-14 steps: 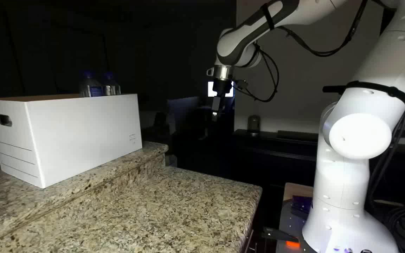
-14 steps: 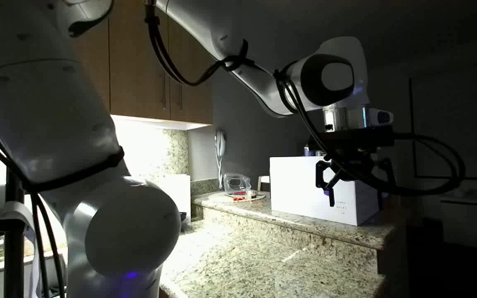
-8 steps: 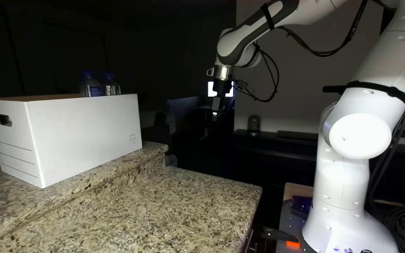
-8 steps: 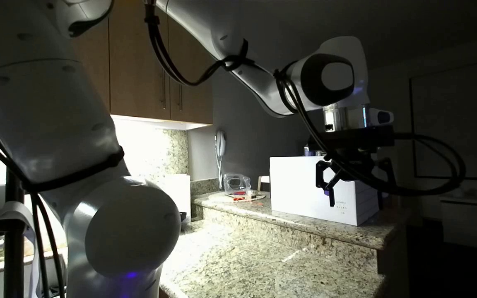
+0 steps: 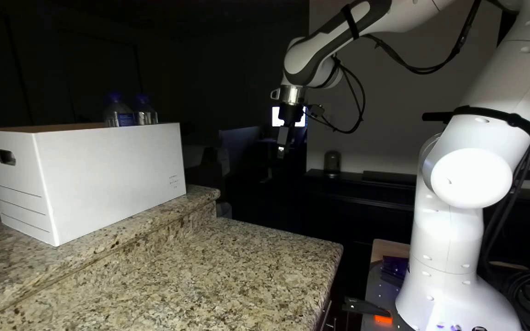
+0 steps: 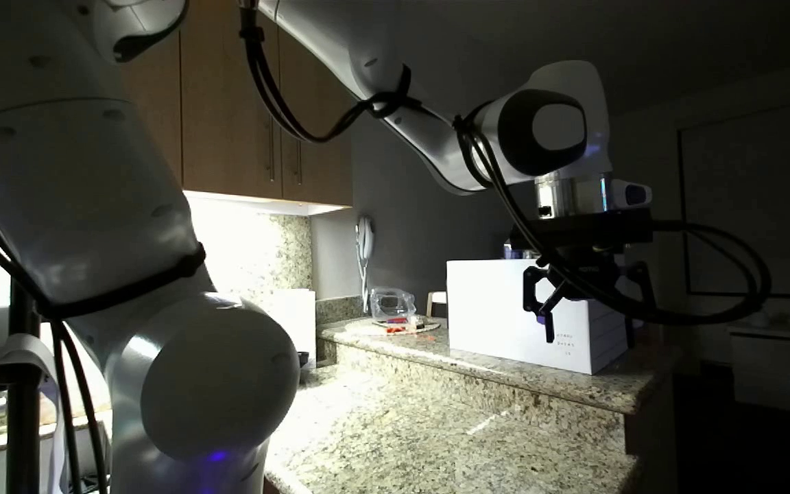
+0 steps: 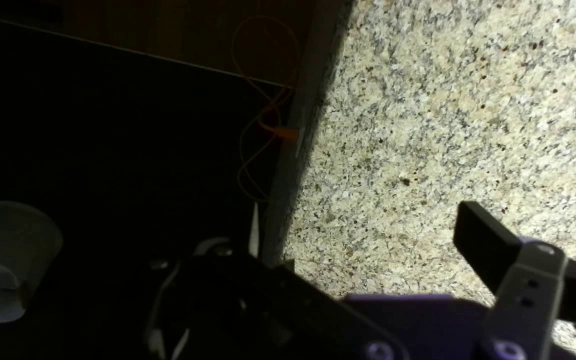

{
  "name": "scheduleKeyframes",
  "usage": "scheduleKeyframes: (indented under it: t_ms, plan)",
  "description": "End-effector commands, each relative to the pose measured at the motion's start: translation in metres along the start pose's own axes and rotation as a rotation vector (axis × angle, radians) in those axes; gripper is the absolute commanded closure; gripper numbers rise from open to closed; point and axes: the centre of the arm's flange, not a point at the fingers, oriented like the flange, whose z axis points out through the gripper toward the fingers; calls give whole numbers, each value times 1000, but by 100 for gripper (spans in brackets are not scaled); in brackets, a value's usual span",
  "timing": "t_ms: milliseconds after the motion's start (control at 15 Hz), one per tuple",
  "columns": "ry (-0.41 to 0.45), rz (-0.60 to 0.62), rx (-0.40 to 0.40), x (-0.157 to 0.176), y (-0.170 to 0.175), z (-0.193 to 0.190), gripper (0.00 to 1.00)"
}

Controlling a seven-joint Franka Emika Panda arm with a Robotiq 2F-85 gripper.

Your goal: Remove the bottle from the box

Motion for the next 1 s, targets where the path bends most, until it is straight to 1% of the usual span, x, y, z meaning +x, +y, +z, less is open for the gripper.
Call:
scheduleKeyframes:
  t_ms: [0, 400, 467, 667, 733, 800, 867, 933]
  plan:
    - [0, 0, 0, 0, 0, 0, 0]
    - [0, 0, 0, 0, 0, 0, 0]
    - [11, 11, -47, 1, 1, 1, 0]
    - [87, -62, -85, 5, 6, 1, 0]
    - [107, -94, -112, 7, 8, 0, 0]
    - [121, -125, -116, 8, 9, -2, 0]
    - [113, -173, -99, 82, 22, -23, 0]
    - [124, -199, -81, 91, 18, -26, 0]
